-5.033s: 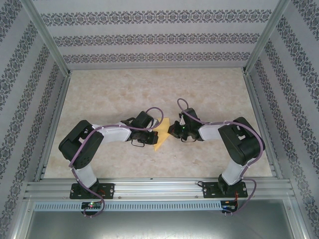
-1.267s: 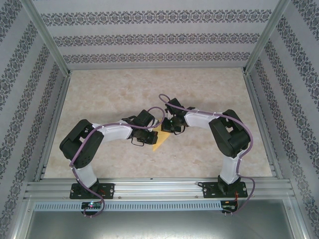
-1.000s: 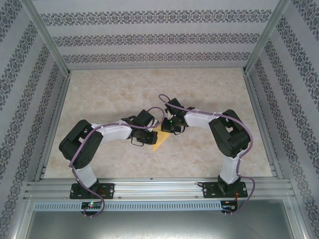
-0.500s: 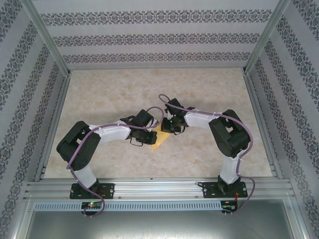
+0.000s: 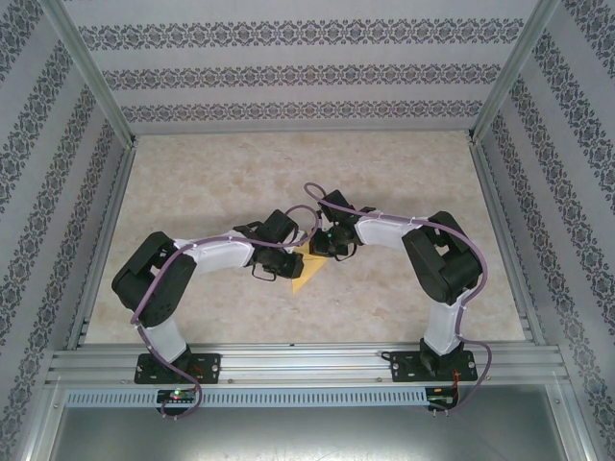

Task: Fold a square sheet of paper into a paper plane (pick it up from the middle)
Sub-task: Third fold the triangle at the center of the table.

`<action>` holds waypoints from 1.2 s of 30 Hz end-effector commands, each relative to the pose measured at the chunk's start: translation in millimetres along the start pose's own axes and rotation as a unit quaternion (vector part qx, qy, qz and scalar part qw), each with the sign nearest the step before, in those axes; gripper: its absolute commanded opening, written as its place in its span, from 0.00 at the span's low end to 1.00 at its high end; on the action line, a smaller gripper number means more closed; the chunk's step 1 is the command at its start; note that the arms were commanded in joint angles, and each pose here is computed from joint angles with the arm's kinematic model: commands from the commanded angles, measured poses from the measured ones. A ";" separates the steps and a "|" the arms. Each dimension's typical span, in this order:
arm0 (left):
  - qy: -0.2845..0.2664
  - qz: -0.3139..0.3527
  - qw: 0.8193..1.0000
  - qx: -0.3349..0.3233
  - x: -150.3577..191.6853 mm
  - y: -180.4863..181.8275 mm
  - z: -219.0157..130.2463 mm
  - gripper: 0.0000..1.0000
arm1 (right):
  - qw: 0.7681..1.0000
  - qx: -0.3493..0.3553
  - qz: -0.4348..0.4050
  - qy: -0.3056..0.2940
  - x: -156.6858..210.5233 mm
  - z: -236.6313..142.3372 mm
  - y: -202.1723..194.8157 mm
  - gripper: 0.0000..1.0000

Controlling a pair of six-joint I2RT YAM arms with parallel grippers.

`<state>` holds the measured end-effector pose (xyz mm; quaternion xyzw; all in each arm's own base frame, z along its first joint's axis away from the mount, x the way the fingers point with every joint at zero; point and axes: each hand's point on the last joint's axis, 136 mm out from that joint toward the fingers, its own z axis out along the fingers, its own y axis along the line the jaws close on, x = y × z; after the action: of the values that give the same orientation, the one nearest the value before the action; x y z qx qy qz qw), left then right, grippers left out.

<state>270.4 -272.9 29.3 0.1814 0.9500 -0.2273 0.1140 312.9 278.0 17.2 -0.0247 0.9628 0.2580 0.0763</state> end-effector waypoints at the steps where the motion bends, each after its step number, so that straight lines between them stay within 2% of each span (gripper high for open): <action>1: 0.011 0.010 1.000 -0.001 -0.9 1.7 -1.7 0.14 | 0.999 -0.001 -0.018 0.030 15.1 6.5 -7.0 0.00; 8: 0.016 0.007 1.000 -0.004 1.1 3.4 0.0 0.18 | 0.999 -0.005 -0.015 0.030 13.7 4.9 -8.8 0.00; 19: 0.019 0.015 1.000 -0.009 0.0 6.8 7.4 0.15 | 0.999 -0.028 -0.021 0.021 8.7 -2.1 2.5 0.00; 25: 0.024 0.017 1.000 -0.011 1.9 8.6 10.2 0.15 | 0.996 -0.074 -0.011 -0.054 -11.2 -46.1 21.1 0.02; 28: 0.024 0.019 0.999 -0.011 2.2 9.0 11.3 0.15 | 0.993 -0.074 0.011 -0.095 -13.0 -70.9 16.3 0.04; 31: 0.026 0.019 0.999 -0.008 3.1 9.0 13.5 0.14 | 0.987 -0.096 0.032 -0.127 1.7 -85.2 16.0 0.02; 36: 0.029 0.018 0.999 -0.008 4.3 9.8 15.9 0.14 | 0.971 -0.163 0.055 -0.167 50.5 -80.9 36.3 0.00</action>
<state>270.7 -273.7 18.6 0.1975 0.9504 -0.2179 0.1009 261.0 253.5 94.3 0.0219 0.9039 0.3788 0.1976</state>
